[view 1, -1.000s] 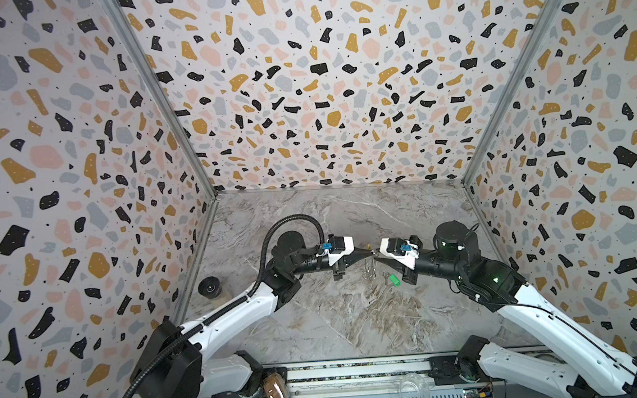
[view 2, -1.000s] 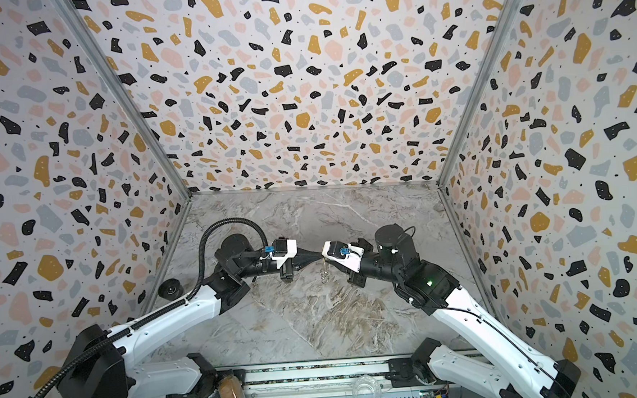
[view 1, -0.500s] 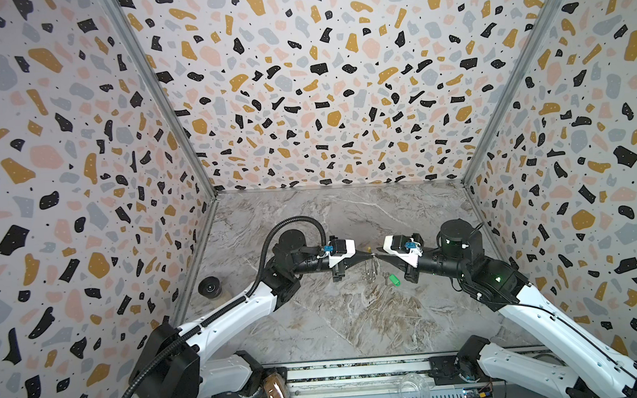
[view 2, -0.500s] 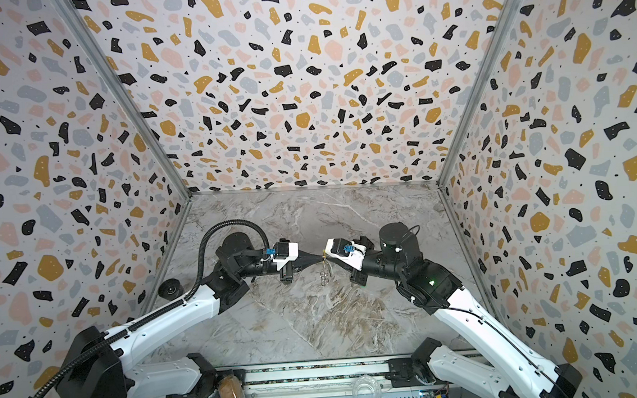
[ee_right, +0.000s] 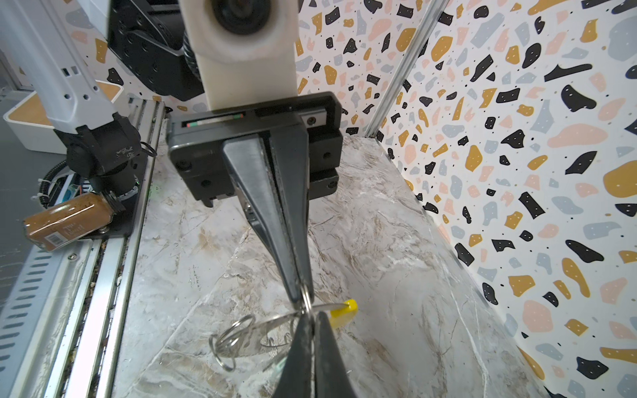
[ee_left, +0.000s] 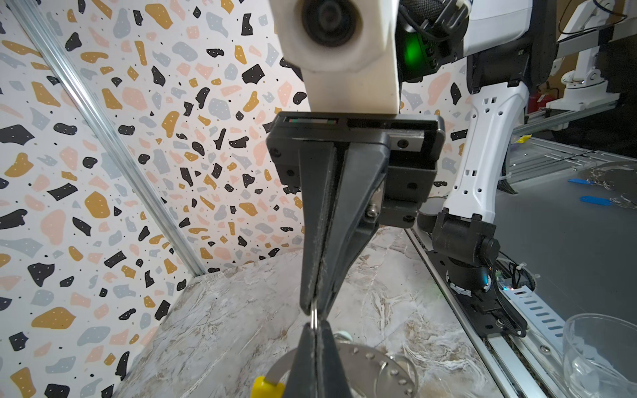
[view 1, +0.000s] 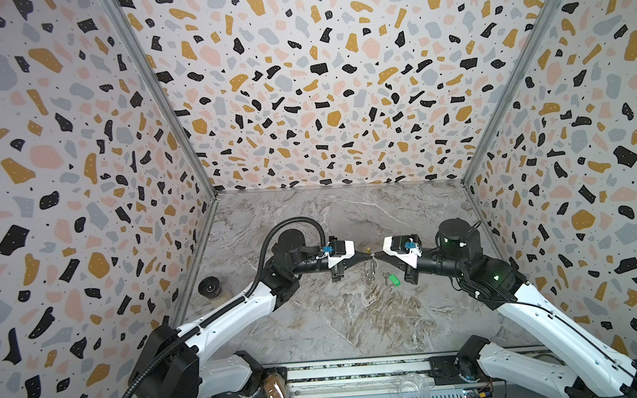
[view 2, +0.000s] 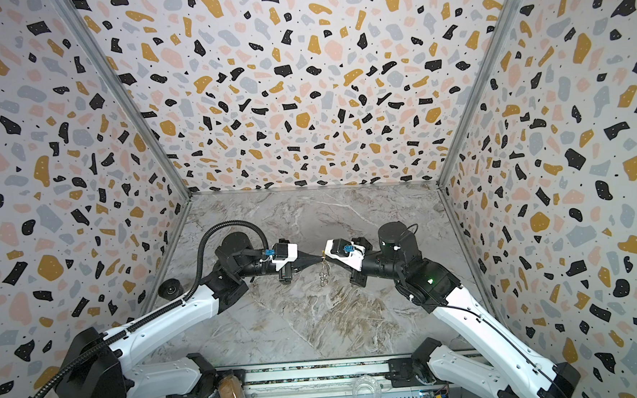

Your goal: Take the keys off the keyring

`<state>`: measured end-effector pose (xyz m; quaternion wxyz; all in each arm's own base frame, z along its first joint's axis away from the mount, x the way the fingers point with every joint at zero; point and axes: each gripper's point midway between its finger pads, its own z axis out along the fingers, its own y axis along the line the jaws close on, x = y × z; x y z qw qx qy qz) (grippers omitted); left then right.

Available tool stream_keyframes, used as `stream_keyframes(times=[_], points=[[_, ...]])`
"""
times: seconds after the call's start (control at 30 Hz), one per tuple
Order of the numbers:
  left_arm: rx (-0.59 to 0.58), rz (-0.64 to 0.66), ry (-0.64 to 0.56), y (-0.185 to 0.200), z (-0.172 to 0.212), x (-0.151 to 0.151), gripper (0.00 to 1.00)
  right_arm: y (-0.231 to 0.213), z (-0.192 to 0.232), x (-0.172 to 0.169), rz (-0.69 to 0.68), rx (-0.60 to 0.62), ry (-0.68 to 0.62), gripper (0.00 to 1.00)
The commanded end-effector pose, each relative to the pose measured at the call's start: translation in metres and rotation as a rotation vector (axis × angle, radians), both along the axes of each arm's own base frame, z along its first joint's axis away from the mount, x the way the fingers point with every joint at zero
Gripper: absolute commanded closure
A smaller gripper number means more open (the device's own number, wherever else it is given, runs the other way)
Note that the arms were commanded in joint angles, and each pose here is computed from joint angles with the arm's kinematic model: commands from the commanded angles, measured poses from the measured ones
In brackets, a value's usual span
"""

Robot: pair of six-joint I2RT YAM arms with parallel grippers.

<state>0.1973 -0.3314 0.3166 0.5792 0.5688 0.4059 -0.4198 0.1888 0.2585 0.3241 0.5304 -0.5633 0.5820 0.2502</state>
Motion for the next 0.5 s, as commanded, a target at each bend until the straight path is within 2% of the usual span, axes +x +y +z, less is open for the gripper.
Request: stream_keyframes(times=[0.0, 0.33, 0.47], points=[[-0.062, -0.023, -0.089, 0.004, 0.033, -0.007, 1.00, -0.001, 0.008, -0.004, 0.011, 0.017, 0.006, 0.96], [-0.007, 0.015, -0.088, 0.002, 0.023, 0.001, 1.00, -0.004, 0.007, -0.001, -0.018, 0.006, 0.025, 1.00], [0.080, 0.097, -0.135, 0.004, 0.015, 0.014, 0.78, -0.007, 0.000, 0.005, -0.062, -0.031, 0.069, 1.00]])
